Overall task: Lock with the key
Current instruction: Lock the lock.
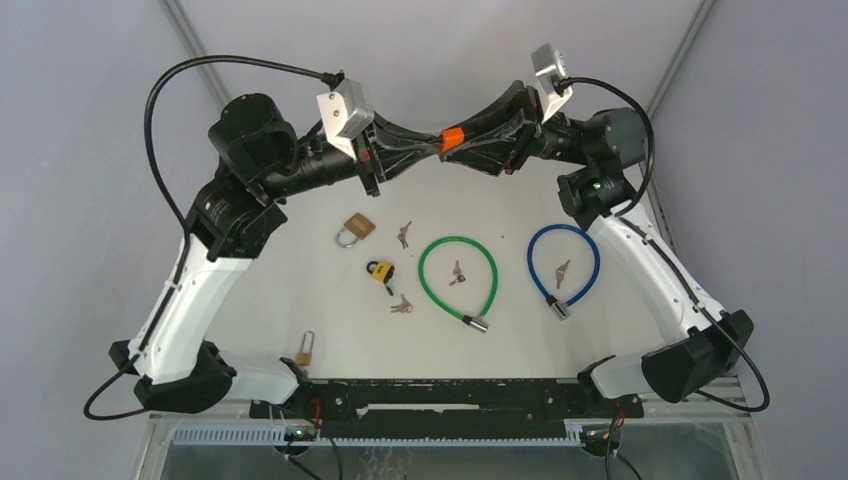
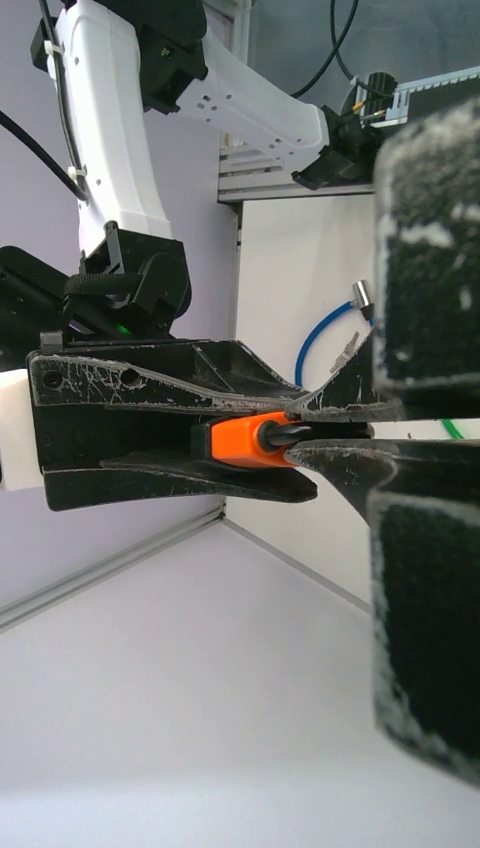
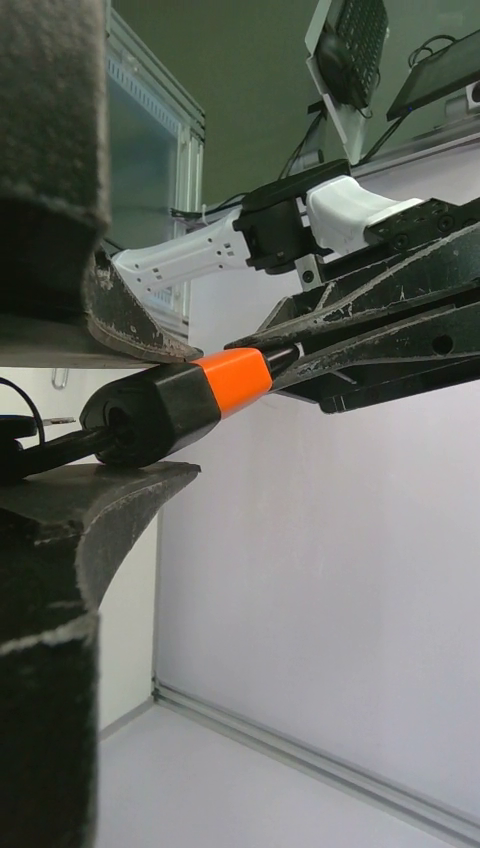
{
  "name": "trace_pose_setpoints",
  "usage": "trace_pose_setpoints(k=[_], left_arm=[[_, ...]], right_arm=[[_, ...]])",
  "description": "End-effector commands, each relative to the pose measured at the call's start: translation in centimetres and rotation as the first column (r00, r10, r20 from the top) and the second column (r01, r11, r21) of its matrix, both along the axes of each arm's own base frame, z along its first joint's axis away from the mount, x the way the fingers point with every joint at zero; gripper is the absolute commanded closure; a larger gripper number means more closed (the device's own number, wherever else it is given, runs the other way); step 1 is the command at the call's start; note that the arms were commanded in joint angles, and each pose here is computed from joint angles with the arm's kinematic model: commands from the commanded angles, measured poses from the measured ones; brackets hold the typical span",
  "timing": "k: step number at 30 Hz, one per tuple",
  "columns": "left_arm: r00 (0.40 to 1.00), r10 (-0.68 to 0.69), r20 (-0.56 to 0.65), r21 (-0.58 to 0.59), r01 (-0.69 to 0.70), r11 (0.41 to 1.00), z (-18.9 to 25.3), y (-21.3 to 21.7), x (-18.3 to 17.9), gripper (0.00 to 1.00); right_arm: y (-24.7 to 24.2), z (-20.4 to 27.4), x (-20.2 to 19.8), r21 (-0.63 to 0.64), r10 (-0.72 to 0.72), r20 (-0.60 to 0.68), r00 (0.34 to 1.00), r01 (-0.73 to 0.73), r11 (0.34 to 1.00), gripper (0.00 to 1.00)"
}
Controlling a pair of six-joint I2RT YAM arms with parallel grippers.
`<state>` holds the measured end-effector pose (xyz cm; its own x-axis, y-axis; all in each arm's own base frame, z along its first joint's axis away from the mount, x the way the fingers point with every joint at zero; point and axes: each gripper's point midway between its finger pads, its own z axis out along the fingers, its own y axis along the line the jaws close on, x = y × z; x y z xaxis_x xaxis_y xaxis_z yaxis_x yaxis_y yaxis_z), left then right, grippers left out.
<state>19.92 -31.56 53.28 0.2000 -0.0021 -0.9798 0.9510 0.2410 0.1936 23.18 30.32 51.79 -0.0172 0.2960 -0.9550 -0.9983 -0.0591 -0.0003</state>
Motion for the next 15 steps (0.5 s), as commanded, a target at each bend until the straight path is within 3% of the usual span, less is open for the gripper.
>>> trace_pose_setpoints(k=[1, 5, 8, 15], left_arm=[[0.845, -0.372, -0.384, 0.103, 0.439, 0.893, -11.9, -6.8, -5.4, 1.0], [0.875, -0.429, -0.226, -0.014, 0.437, 0.899, -9.4, -6.2, -6.0, 1.0], [0.849, -0.452, -0.273, -0.059, 0.455, 0.889, -9.1, -6.0, -6.8, 1.0], [0.783, -0.541, -0.308, -0.074, 0.547, 0.834, -9.5, -5.5, -8.5, 1.0]], right_arm=[[1.3, 1.8, 3.7, 0.11, -0.158, -0.17, 0.973, 0.178, 0.978, 1.0], [-1.7, 3.7, 3.8, 0.217, -0.192, -0.241, 0.951, 0.246, 0.945, 1.0], [-2.6, 5.1, 2.7, 0.24, -0.203, -0.224, 0.953, 0.256, 0.937, 1.0], [-2.1, 5.1, 0.8, 0.149, -0.228, -0.182, 0.957, 0.256, 0.955, 1.0]])
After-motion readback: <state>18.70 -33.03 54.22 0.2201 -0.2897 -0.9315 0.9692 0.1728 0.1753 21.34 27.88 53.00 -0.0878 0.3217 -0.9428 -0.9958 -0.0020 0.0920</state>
